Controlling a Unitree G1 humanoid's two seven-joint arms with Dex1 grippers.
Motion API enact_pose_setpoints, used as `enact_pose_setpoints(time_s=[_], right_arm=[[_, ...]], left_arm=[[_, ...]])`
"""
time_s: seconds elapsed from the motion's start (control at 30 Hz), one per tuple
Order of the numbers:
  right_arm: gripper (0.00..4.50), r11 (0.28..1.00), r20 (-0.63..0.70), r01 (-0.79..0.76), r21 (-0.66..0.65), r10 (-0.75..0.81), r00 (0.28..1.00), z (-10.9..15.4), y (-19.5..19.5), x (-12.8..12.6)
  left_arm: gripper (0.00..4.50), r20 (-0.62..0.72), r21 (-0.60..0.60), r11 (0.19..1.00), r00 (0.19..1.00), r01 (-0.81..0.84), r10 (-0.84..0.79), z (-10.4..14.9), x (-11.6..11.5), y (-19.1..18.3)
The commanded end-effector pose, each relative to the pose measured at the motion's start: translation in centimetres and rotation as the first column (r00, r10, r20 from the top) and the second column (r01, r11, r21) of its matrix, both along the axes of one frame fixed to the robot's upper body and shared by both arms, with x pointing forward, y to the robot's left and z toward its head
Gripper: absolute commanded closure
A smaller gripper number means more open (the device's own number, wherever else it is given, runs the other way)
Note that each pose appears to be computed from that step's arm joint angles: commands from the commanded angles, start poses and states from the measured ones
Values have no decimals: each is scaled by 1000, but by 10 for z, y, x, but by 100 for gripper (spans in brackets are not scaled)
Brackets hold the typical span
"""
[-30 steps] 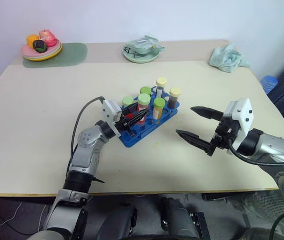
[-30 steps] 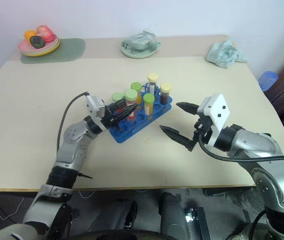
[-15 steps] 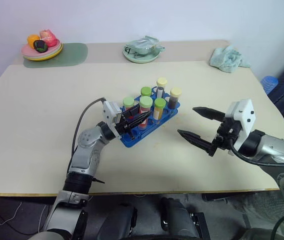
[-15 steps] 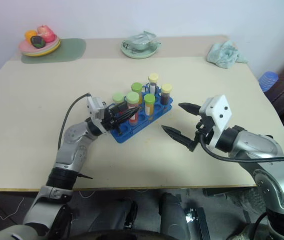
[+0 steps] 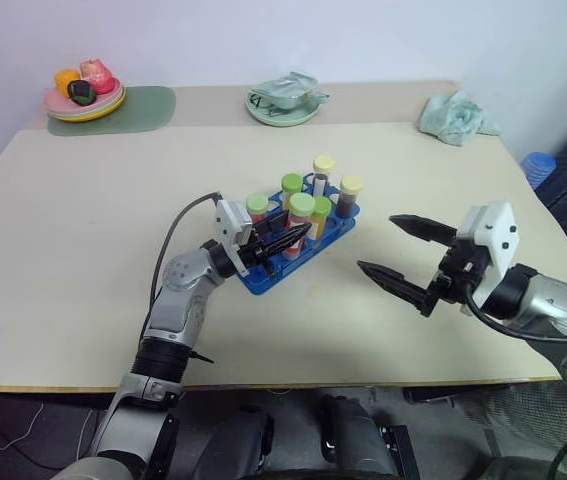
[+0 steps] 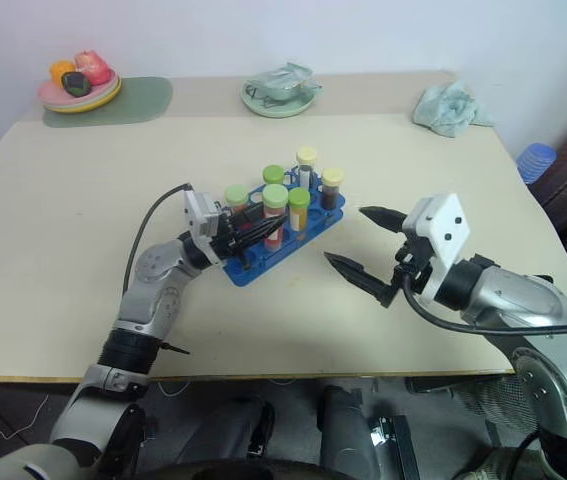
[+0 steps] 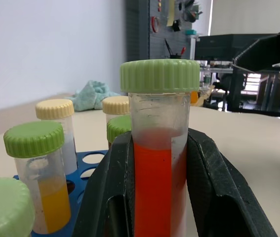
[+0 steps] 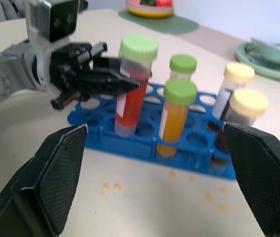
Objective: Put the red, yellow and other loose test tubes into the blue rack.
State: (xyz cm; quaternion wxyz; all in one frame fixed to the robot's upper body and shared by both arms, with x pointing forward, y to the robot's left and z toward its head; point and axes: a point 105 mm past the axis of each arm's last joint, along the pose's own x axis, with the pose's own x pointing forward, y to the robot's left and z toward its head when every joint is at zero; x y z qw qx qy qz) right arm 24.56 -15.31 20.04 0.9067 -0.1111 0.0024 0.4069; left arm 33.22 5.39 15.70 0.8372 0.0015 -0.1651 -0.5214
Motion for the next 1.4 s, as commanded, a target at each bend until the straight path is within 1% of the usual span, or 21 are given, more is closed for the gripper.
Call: enact_pose_setpoints(time_s=[0.03,0.47,0.93,1.4], right_arm=[[0,1000,39,-17,-17,17,999,9,0,-9],[0,999,-10,8,-39,-8,1000,-3,-12,-24],[0,999,-6,18,-35,-18,1000,-2,-13,-26],[0,999,5,15,-31,-15,1000,0,-9,-24]], left_arm=[[366,-54,40,999,998,-14,16,-16,1,5],[366,-64,54,997,996,-59,62,-20,7,17],[366,-74,57,997,995,-57,61,-24,7,20],[366,-67,53,998,998,14,-10,-22,1,6]])
